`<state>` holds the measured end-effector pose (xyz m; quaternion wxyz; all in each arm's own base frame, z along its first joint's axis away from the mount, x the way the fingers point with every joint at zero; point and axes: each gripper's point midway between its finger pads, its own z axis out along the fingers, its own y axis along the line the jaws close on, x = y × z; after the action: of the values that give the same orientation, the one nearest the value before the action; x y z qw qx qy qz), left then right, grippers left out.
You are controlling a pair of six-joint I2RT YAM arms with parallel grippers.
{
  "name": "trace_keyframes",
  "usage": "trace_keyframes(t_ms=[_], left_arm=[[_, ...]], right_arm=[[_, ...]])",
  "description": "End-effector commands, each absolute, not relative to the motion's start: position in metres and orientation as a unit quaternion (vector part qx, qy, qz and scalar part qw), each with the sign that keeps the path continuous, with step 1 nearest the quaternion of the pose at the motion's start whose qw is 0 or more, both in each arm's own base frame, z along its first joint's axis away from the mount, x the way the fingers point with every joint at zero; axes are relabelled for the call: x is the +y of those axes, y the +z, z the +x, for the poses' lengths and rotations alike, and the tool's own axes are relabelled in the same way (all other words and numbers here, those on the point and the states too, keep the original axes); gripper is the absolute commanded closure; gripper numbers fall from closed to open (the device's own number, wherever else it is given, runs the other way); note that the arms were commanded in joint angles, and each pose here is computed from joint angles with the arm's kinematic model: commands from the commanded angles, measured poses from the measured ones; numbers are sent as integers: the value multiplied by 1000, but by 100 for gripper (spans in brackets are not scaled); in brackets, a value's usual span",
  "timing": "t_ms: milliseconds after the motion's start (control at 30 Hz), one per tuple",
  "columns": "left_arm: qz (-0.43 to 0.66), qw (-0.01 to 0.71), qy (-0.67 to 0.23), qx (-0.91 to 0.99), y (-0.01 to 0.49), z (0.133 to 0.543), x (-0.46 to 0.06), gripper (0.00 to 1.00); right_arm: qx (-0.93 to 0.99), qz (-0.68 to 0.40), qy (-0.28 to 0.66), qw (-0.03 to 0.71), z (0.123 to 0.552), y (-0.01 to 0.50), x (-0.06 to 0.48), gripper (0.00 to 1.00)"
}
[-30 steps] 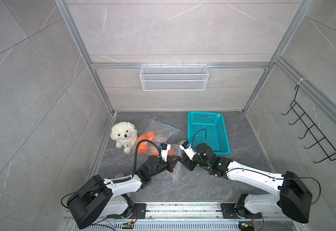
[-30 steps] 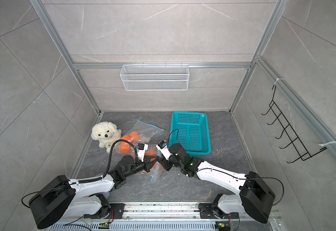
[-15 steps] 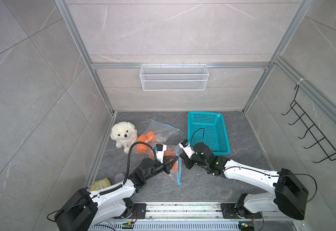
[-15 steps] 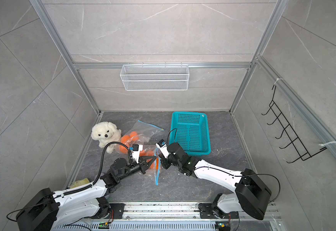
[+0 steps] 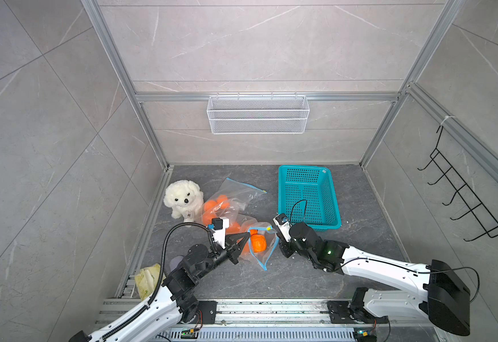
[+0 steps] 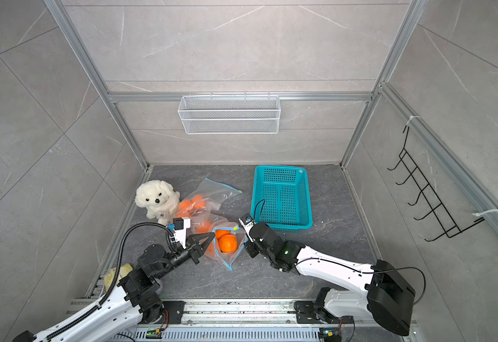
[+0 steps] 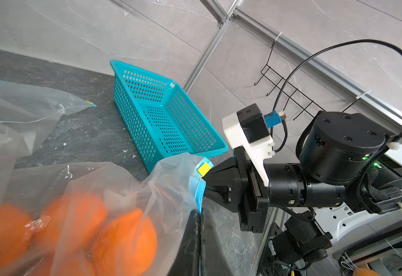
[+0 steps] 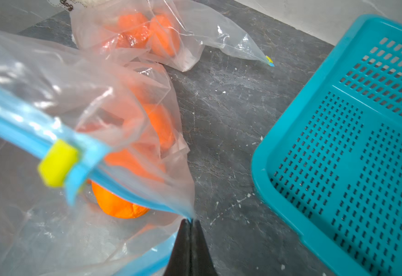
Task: Open the zip-top bag and take out the orange
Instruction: Open the zipper of the food storage bag at the center of the board, then pick up the orange from the zipper food storage bag.
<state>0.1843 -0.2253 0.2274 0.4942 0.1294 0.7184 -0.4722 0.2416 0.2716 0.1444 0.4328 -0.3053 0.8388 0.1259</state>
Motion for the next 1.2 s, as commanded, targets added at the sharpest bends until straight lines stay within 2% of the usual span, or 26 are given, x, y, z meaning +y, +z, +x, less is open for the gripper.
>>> trace_keyframes(t_ms=[0, 133, 267, 333, 400, 433, 467, 500, 533, 600, 700, 867, 1033, 1167], left_arm=[[133, 486, -452, 736, 214, 185, -224, 100], [122, 491, -434, 746, 205, 192, -220, 100], [132, 475, -452, 743, 202, 192, -232, 100], [138, 467, -456, 745, 199, 194, -239, 100], [142, 458, -460, 747, 196, 196, -246, 100], [145, 454, -460, 749, 194, 197, -249, 100], [145, 451, -462, 750, 193, 198, -252, 100], [146, 451, -463, 749, 193, 200, -254, 100], [147, 449, -464, 749, 193, 201, -256, 100], [148, 447, -464, 750, 193, 203, -259, 100], [147, 444, -467, 750, 193, 205, -262, 100], [145, 437, -463, 758, 189, 208, -265, 100], [143, 440, -456, 760, 190, 210, -263, 100], [148, 436, -459, 760, 189, 207, -264, 100]], right_arm=[[851, -278, 74, 440, 240, 137, 245, 100], [835, -279, 91, 466, 231, 144, 240, 100], [777, -312, 156, 524, 215, 179, 255, 99], [735, -327, 193, 562, 207, 205, 260, 80], [693, -329, 223, 601, 199, 231, 260, 77], [668, -330, 241, 622, 193, 245, 258, 67], [647, -331, 256, 638, 187, 256, 257, 50], [627, -328, 272, 653, 181, 268, 254, 5], [613, -321, 286, 663, 176, 277, 251, 1], [613, -306, 301, 663, 175, 288, 248, 1], [634, -378, 303, 603, 163, 283, 266, 1], [685, -444, 316, 483, 158, 234, 312, 37], [719, -470, 243, 451, 171, 174, 342, 57], [731, -467, 215, 449, 185, 152, 354, 69]])
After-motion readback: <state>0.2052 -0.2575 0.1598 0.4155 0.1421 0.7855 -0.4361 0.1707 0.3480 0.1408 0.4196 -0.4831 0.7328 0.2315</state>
